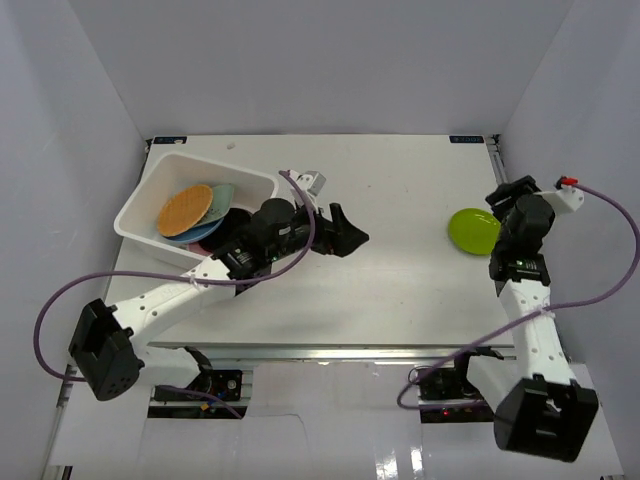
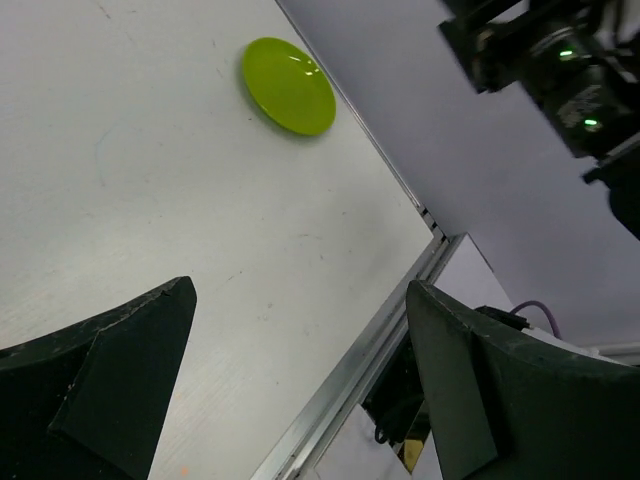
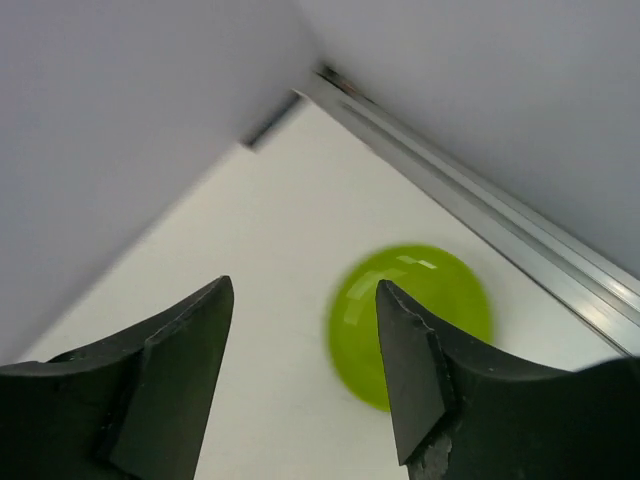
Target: Place the plates into the plastic bin on the countertop
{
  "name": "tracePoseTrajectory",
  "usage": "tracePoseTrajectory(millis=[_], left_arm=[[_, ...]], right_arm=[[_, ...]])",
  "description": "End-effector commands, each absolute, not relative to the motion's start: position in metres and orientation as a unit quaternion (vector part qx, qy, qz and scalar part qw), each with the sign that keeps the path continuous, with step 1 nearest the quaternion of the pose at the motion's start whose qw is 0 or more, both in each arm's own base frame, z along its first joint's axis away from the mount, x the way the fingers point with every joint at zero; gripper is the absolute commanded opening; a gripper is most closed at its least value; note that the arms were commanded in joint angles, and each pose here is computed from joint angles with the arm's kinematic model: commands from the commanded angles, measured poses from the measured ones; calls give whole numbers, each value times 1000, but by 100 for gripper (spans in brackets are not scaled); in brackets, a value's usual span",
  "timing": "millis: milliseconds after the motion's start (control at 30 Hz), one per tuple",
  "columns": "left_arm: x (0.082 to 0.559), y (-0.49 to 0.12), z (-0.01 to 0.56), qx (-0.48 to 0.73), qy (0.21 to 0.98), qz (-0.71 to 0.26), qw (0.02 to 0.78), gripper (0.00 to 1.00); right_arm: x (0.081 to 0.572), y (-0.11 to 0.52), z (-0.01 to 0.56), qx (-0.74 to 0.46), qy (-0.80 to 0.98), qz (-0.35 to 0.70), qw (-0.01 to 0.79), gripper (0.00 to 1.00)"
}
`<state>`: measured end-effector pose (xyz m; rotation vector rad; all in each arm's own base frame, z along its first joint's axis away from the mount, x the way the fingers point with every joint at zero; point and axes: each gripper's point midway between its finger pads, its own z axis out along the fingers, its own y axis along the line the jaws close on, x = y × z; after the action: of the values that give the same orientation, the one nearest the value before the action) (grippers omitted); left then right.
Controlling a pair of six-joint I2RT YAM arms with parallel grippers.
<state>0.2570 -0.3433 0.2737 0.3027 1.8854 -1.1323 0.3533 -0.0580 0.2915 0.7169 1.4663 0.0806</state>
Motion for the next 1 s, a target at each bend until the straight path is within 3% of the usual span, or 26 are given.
tracePoseTrajectory(millis=[0, 167, 467, 700, 867, 967], left_arm=[[252, -347, 330, 135, 713, -473, 500, 97], [222, -314, 347, 179, 698, -445, 531, 98], [197, -215, 335, 177, 710, -324, 599, 98], [205, -176, 317, 139, 713, -255, 638, 98], [218, -162, 303, 115, 721, -208, 651, 98], [214, -152, 309, 99, 708, -211, 666, 98]], right_arm=[[338, -104, 183, 414, 711, 32, 568, 66], [315, -126, 104, 530, 670, 108, 508, 66], [329, -111, 39, 565, 679, 174, 436, 64], [357, -91, 16, 568, 669, 235, 417, 41], [384, -72, 27, 540, 675, 244, 439, 8], [390, -58, 56, 513, 667, 252, 477, 8]])
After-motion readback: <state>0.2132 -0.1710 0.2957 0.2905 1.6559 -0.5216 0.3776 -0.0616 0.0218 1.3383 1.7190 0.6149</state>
